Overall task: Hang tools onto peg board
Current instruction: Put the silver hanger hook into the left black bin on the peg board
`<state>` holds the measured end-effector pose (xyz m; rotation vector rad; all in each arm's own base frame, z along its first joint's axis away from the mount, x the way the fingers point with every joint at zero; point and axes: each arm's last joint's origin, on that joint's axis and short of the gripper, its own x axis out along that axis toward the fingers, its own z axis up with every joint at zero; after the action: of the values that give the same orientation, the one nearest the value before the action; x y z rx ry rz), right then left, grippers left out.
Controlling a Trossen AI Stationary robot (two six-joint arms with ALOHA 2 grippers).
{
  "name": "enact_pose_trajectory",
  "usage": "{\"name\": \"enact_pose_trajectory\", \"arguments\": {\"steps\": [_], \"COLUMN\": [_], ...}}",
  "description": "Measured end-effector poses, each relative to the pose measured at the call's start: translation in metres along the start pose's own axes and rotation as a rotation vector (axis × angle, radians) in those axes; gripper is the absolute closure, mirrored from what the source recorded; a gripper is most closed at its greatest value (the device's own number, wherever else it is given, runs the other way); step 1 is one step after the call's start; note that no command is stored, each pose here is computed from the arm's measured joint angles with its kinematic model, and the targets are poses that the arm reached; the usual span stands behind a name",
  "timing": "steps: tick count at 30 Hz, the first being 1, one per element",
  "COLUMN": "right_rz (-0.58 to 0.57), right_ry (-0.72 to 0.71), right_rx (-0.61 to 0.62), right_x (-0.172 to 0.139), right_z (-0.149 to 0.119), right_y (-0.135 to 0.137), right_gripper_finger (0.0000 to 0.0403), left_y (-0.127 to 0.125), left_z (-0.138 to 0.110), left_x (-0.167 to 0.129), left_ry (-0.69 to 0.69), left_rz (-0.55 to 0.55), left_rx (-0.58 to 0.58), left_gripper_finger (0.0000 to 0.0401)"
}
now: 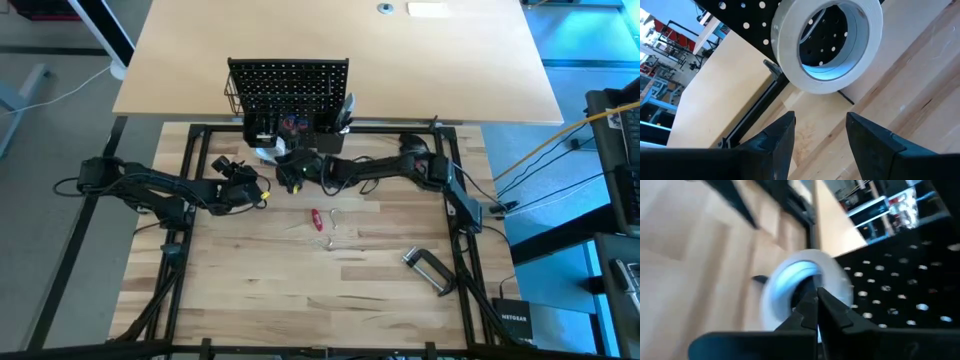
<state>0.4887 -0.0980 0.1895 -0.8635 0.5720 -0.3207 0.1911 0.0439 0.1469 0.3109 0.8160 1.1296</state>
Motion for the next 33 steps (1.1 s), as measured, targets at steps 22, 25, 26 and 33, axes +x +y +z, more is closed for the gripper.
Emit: {"name": "enact_pose_trajectory", "arguments": {"steps": [22, 25, 26, 33], "right_rz": [0.668, 0.731, 0.743, 0.729], "right_ry": [0.143, 0.158, 0.165, 0.184], "right_rx": [0.189, 0.184, 0.178, 0.226], "right_x": [-0.119, -0.143, -0.151, -0.206], "right_z": [0.043, 0.035, 0.031, 0.017], "right_y": [0.022, 0.029, 0.032, 0.040], "right_gripper_finger": [0.0400, 0.0400, 0.0400, 0.0400], "left_y": [-0.011, -0.008, -0.007, -0.016], "left_z": [0.001, 0.008, 0.012, 0.048], "left_x": [-0.007, -0.011, -0.013, -0.042], "left_ry": [0.041, 0.003, -0.012, -0.155], "left_rz": [-0.482, -0.562, -0.588, -0.906], "left_rx": [0.076, 0.058, 0.039, -0.138], "left_gripper_finger": [0.0235, 0.0235, 0.0235, 0.0235]}}
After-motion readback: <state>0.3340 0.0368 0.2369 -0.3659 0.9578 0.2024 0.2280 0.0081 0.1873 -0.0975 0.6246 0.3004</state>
